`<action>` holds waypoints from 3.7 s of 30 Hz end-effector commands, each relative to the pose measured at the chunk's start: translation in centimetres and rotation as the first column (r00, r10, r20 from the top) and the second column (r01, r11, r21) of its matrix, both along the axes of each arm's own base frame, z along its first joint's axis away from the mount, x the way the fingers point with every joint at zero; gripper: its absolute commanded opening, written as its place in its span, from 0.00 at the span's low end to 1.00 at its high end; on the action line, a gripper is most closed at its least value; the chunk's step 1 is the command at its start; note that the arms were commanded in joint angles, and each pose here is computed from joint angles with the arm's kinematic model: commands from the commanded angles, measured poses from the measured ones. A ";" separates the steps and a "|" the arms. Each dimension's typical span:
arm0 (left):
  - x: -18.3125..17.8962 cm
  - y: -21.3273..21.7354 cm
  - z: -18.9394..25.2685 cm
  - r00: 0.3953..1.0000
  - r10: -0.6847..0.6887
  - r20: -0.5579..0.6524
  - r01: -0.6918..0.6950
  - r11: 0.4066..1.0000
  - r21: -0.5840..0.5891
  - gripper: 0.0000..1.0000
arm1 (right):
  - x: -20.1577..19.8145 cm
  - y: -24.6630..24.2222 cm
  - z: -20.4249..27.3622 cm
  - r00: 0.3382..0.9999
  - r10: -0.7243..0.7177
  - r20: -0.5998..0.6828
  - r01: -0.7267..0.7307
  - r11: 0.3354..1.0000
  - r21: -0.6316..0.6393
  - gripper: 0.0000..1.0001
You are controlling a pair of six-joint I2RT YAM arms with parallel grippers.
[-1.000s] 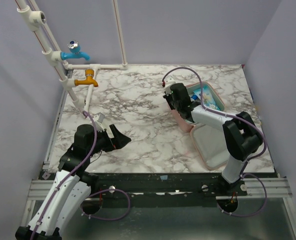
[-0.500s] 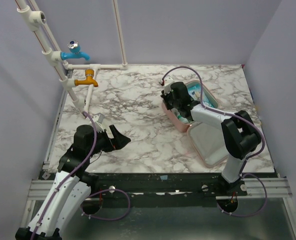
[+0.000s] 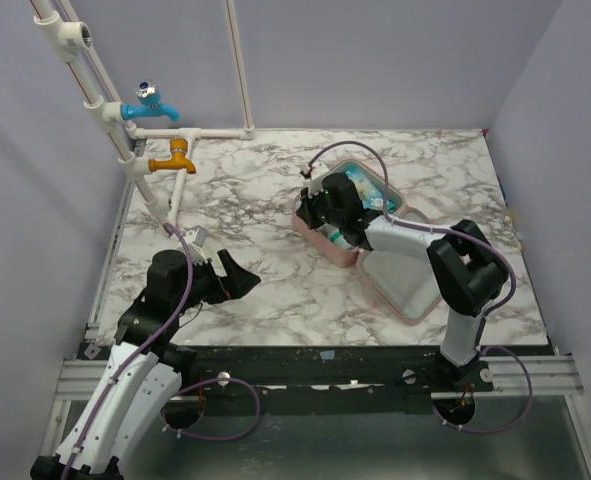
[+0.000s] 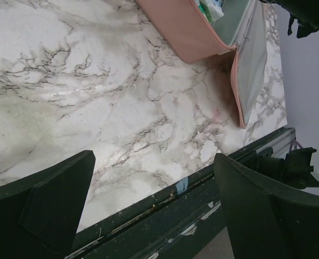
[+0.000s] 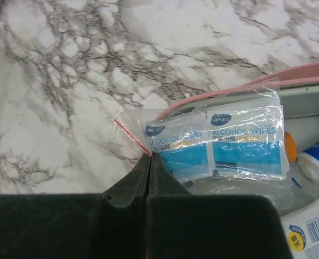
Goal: Organize the medicine kit
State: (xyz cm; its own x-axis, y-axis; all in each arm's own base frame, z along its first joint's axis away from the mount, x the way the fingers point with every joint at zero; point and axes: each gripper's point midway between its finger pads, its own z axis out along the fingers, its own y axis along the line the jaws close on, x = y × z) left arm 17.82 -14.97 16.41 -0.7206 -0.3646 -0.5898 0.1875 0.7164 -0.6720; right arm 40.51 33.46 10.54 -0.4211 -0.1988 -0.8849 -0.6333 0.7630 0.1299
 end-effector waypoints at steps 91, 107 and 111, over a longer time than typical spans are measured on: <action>3.1 -25.0 -3.9 0.947 -0.216 -0.238 0.118 0.923 -0.367 0.85 | -17.3 -26.8 8.9 0.505 -0.860 -0.073 0.835 0.464 0.296 0.01; 6.0 -27.3 -5.8 0.945 -0.017 -0.326 -0.114 0.919 -0.377 0.70 | -18.2 -26.8 9.2 0.554 -0.827 -0.100 0.794 0.488 0.363 0.01; 6.5 -28.4 -5.8 0.944 -0.004 -0.330 -0.130 0.914 -0.384 0.63 | -18.6 -27.3 9.2 0.550 -0.828 -0.104 0.794 0.481 0.372 0.01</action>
State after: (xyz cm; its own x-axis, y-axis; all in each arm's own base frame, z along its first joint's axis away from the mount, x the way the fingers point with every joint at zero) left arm 22.75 -42.07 9.73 -0.8542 -0.4990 -0.1460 -0.0963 0.4277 -0.8988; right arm 22.27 6.62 20.05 -0.1624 0.5081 -0.8459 0.2238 0.8539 0.4699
